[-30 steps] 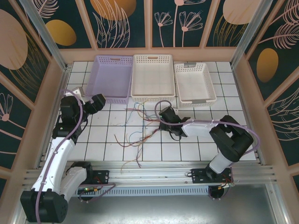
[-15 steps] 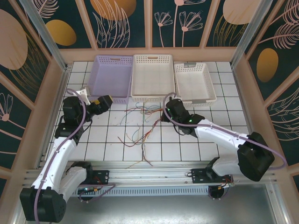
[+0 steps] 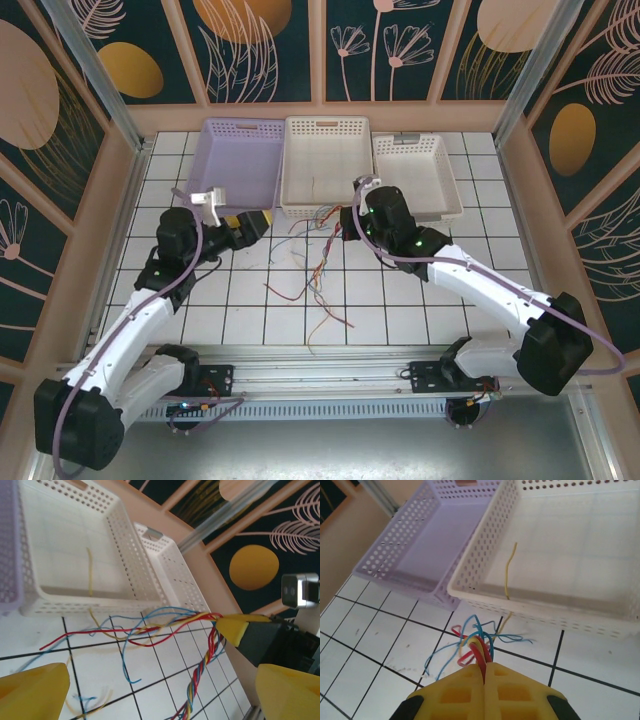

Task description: Untangle the cables

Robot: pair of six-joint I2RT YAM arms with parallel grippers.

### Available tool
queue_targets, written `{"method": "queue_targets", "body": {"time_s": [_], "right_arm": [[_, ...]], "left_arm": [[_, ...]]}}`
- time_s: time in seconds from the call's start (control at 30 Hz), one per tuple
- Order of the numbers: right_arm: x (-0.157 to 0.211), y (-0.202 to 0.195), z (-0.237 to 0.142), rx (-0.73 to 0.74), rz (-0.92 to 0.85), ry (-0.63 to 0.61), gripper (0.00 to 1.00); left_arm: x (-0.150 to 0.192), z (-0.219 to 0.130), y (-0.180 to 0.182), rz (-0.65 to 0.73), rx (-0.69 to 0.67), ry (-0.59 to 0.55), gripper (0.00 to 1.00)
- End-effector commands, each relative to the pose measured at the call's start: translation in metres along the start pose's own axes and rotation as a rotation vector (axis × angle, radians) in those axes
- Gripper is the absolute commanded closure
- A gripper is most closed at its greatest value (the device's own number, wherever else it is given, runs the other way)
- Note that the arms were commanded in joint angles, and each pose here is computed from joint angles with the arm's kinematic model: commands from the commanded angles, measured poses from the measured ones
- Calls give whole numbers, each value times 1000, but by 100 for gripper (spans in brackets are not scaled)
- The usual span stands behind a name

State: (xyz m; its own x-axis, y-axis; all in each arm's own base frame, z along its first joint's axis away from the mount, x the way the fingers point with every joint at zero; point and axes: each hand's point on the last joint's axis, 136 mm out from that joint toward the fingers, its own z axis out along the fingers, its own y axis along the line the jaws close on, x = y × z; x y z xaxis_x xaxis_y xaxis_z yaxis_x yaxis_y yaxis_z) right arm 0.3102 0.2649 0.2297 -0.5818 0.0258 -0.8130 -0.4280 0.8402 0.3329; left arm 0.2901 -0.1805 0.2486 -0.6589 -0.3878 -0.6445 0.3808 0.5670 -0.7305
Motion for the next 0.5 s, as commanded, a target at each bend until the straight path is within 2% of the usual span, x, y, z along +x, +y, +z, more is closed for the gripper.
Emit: {"method": "queue_targets", "body": {"time_s": [0.0, 0.3, 0.47], "right_arm": [[-20, 23, -4, -101, -42, -32, 100], [-18, 36, -7, -156, -55, -14, 100], [-23, 48, -18, -217, -64, -22, 100]], "left_arm": [[11, 12, -6, 9, 21, 11, 5], [64, 50, -12, 64, 3, 126, 6], [73, 62, -14, 98, 0, 145, 6]]}}
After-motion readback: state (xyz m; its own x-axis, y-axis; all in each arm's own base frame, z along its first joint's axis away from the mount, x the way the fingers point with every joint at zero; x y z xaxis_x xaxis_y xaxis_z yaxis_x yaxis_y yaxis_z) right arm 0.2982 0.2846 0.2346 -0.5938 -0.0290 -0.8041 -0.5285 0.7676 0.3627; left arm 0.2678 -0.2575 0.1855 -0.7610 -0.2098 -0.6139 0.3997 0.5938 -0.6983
